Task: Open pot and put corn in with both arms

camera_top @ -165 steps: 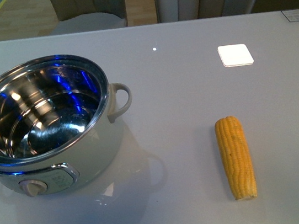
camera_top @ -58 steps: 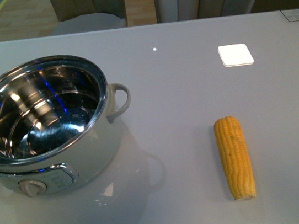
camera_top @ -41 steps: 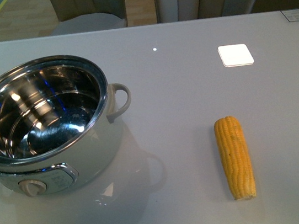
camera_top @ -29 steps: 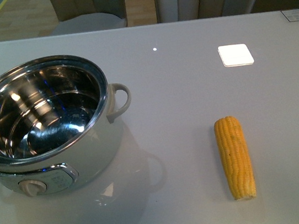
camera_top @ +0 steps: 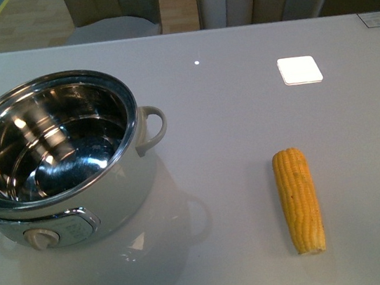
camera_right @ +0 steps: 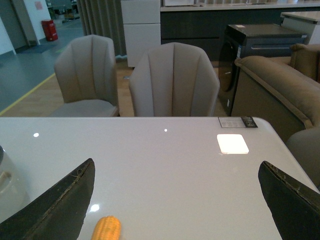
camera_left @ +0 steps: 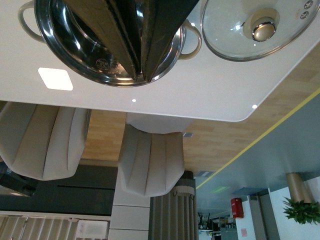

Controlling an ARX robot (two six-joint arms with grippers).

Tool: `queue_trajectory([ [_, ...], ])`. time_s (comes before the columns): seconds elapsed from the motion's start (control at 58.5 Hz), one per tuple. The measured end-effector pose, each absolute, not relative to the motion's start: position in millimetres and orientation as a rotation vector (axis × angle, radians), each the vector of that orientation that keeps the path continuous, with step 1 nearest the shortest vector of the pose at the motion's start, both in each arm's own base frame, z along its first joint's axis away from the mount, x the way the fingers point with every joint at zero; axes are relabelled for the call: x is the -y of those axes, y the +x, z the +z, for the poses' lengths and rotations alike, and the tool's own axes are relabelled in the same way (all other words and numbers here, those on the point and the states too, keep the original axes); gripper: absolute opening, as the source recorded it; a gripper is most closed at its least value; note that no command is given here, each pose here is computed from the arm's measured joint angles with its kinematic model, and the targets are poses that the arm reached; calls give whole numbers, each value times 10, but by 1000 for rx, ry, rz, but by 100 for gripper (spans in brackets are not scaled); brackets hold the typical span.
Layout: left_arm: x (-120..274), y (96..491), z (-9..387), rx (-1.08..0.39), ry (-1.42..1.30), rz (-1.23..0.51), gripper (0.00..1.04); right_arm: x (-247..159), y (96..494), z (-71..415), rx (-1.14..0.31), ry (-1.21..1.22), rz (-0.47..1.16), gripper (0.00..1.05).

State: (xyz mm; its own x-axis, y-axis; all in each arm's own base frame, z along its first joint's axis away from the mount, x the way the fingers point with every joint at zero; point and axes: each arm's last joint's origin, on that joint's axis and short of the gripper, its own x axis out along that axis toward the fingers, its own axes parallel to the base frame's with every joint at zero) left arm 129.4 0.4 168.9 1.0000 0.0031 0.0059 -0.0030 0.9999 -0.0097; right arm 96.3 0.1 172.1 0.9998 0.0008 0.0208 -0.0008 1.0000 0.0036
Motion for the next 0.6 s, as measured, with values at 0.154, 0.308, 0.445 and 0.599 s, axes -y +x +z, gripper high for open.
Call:
queue_trajectory([
  [0.154,-3,1242,1701,10,-10,3,3,0,963,1721,21,4,0,96],
  [0.308,-3,1199,1707,12,-10,3,3,0,963,1721,21,4,0,96],
  [0.445,-3,1163,1708,12,-10,3,3,0,963,1721,21,4,0,96],
  [0.599,-3,1121,1707,13,-10,3,3,0,963,1721,21,4,0,96],
])
